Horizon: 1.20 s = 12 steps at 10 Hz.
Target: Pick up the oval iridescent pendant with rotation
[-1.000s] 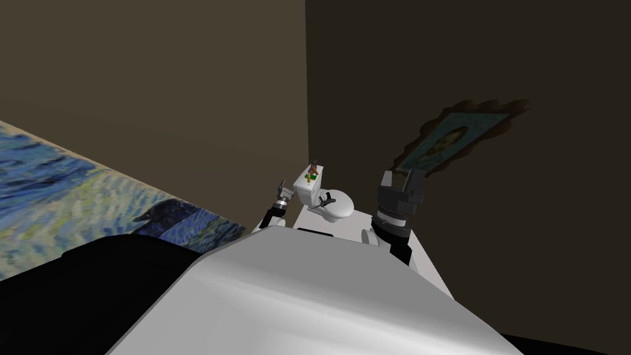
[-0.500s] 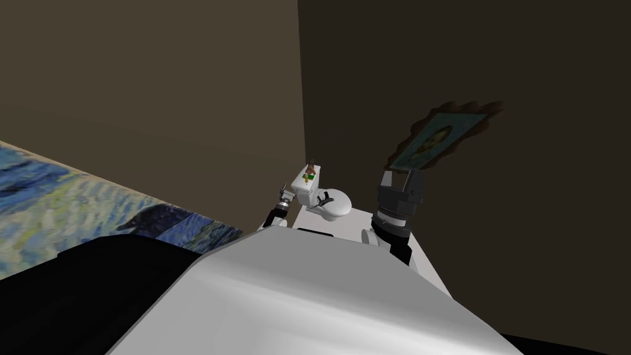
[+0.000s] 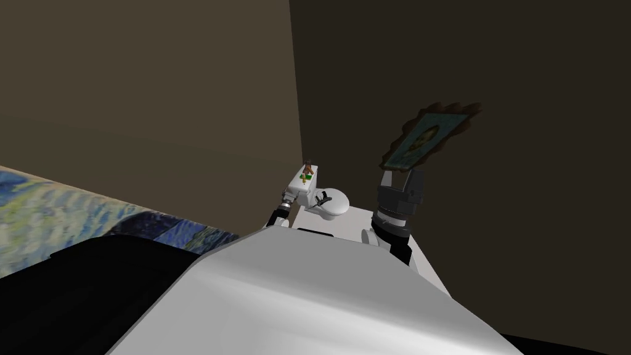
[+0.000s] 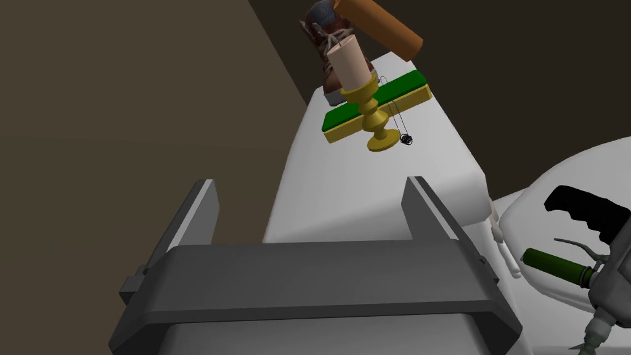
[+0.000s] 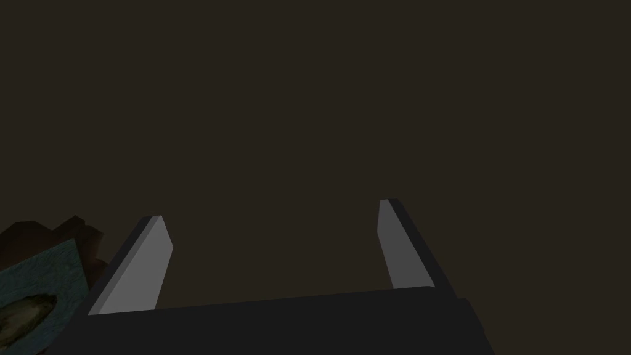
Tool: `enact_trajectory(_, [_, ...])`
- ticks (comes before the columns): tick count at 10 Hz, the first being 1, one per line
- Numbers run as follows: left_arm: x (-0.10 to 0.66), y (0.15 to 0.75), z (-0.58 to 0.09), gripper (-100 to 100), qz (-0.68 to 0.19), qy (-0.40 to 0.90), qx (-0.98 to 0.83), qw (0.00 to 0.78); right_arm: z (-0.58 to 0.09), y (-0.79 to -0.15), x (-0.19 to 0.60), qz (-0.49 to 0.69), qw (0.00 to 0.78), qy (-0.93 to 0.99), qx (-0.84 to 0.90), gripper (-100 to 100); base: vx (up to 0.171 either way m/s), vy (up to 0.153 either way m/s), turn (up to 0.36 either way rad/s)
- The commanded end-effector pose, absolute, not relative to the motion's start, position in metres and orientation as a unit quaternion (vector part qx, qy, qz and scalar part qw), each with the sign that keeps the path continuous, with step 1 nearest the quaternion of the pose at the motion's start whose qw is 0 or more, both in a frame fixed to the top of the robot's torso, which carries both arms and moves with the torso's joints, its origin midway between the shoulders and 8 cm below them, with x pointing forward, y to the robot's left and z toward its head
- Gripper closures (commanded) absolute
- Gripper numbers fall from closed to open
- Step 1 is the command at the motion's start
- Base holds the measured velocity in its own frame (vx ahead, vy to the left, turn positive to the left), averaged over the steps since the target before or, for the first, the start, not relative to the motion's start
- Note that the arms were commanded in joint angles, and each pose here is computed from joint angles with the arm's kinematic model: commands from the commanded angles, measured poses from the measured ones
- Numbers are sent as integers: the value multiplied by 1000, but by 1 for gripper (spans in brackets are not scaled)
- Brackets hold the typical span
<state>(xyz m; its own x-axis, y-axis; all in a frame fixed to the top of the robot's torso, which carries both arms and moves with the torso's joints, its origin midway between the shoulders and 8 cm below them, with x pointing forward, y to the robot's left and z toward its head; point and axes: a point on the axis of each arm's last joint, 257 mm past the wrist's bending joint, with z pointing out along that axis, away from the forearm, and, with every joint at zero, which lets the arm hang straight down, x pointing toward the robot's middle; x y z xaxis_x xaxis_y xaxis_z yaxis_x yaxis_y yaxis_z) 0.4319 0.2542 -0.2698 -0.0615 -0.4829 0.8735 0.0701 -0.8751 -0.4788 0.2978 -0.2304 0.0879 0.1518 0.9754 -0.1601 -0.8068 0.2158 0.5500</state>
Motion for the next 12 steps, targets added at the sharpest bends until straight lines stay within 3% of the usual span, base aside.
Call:
enact_trajectory(1, [433, 255, -280, -100, -709, 148, -665, 185, 88, -230, 298, 603, 739, 247, 171, 0, 4, 15, -48])
enact_trajectory(12, [455, 260, -335, -100, -700, 57, -702, 121, 88, -230, 298, 602, 739, 247, 171, 0, 17, 34, -103])
